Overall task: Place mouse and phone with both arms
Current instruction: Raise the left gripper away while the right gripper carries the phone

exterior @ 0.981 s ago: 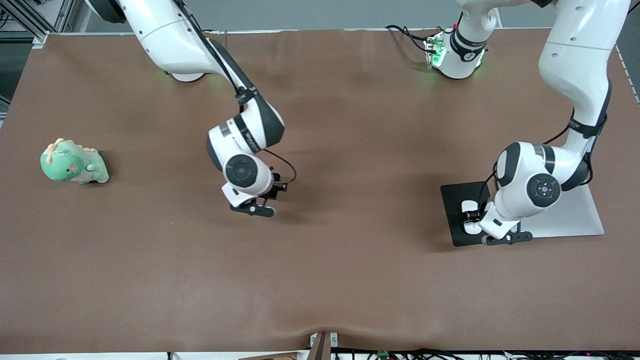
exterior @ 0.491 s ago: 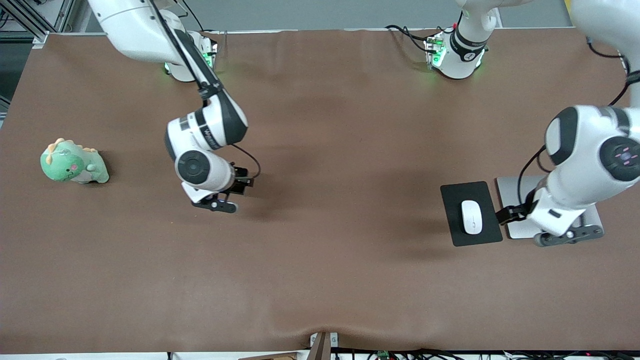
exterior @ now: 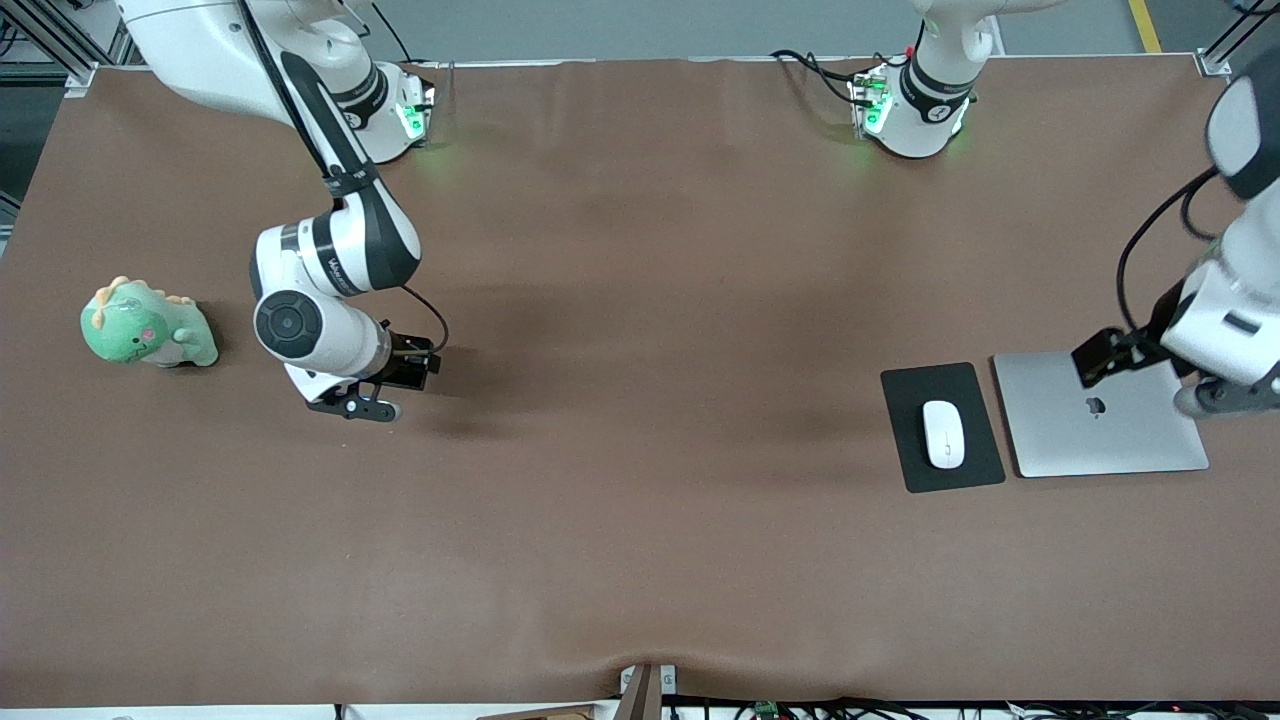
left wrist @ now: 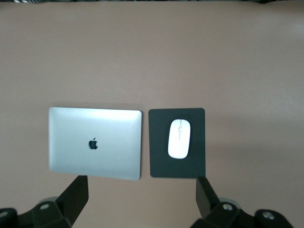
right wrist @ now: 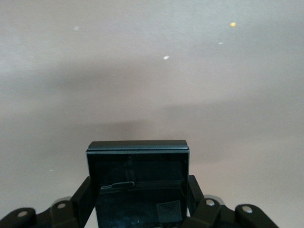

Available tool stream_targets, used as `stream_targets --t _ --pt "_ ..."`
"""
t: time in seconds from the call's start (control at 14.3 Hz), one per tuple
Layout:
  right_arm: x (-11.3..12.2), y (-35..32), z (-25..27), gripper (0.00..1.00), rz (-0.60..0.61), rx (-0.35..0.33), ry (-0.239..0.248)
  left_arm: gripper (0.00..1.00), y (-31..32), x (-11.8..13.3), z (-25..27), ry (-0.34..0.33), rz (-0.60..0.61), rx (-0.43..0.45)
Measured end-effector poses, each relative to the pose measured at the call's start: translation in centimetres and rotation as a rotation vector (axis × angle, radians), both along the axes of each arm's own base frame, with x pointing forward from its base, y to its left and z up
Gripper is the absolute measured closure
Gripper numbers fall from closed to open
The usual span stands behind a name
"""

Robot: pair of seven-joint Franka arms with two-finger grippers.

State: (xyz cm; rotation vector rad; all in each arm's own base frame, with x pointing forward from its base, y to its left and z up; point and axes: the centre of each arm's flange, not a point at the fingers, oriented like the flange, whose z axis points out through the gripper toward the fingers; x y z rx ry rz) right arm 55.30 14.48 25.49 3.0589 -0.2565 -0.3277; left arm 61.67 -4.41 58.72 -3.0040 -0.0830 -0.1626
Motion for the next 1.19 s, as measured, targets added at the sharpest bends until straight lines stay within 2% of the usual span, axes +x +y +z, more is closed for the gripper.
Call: stream_targets --t 0.28,0.42,0.77,1.19 --pt "-0.6 -4.2 -0.6 0.21 0.002 -0.006 0.006 0.00 -0.6 -3.4 4.2 0.014 -0.008 -0.025" --pt "-0.7 -7.8 -1.3 0.21 0.023 0.012 -0.006 0.00 -0.7 -4.6 5.2 0.038 -0.053 -0.021" --pt "-2.0 -15.2 -3.3 0.21 0.037 0.043 -0.023 0.00 -1.6 -6.5 6.9 0.054 -0.091 -0.061" --pt "-3.0 -22.9 -3.9 0.21 0.033 0.069 -0.026 0.00 -1.8 -8.2 6.5 0.080 -0.091 -0.058"
